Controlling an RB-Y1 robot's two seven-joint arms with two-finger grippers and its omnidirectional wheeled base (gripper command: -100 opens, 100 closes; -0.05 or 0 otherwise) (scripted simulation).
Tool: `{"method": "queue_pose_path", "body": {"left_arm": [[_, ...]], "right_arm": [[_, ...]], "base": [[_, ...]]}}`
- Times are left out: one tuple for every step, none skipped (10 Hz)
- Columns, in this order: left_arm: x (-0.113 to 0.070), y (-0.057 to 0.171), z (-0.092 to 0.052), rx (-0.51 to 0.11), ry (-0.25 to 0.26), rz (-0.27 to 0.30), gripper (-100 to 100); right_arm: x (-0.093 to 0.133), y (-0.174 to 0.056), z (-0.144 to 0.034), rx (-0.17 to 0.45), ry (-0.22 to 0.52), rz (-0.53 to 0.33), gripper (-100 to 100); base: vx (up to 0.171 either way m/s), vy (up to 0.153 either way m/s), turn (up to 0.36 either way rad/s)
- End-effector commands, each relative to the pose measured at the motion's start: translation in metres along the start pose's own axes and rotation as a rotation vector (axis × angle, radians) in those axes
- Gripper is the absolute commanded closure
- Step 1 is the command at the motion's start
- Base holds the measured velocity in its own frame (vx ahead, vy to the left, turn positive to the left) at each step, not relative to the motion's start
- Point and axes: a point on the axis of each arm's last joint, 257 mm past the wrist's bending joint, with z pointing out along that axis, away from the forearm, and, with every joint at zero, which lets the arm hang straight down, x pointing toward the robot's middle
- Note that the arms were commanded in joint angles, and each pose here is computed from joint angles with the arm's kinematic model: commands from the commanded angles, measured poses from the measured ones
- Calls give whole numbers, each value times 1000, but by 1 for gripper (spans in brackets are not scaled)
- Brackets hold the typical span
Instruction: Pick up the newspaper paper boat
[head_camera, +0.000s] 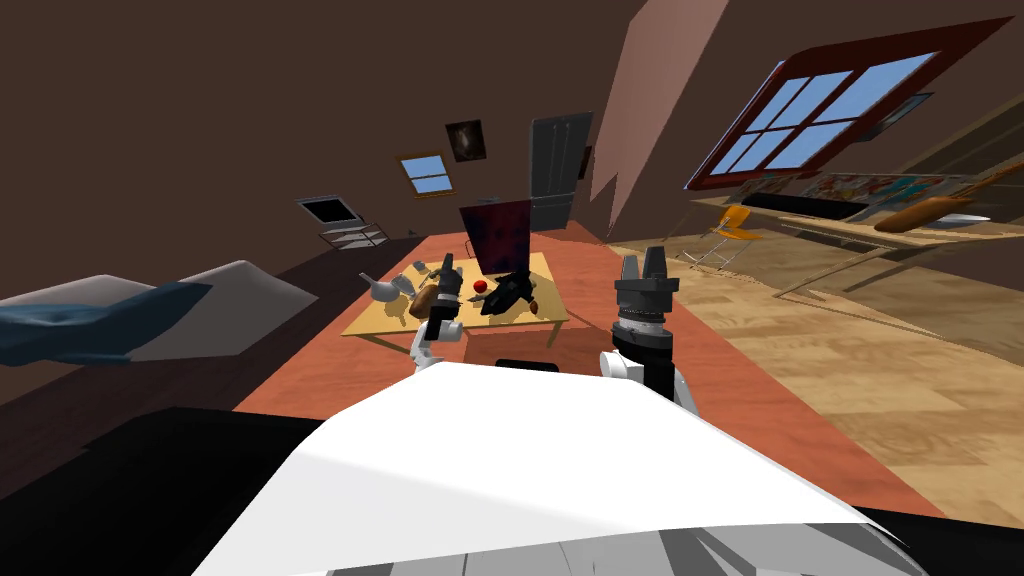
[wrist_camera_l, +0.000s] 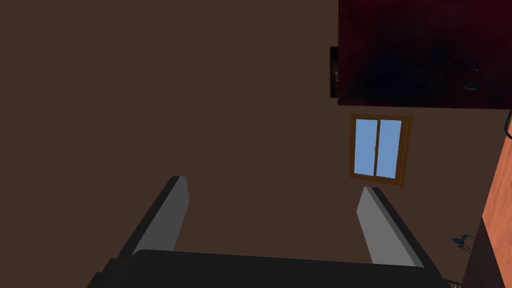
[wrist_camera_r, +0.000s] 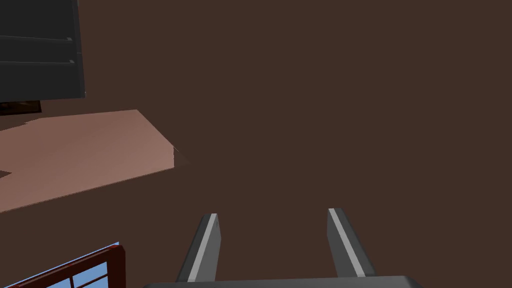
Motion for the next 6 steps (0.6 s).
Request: {"method": "queue_pose_path", "body": {"left_arm": [[-9, 17, 12, -41, -2, 23, -100], [-9, 24, 12, -55, -2, 23, -100], [-19, 37, 21, -90, -9, 42, -100], [-19, 44, 20, -104, -9, 42, -100], [-31, 58, 29, -145, -20, 61, -100], [-31, 64, 27, -156, -21, 61, -100]], "right_arm": [[0, 0, 0, 0, 0, 0, 0], [0, 0, 0, 0, 0, 0, 0], [0, 0, 0, 0, 0, 0, 0], [0, 0, 0, 0, 0, 0, 0], [0, 0, 0, 0, 0, 0, 0], [0, 0, 0, 0, 0, 0, 0]], "base": [[-30, 19, -148], [-21, 24, -77], [-23, 28, -129], [-21, 25, -70], [-25, 25, -132], [-19, 26, -86]]}}
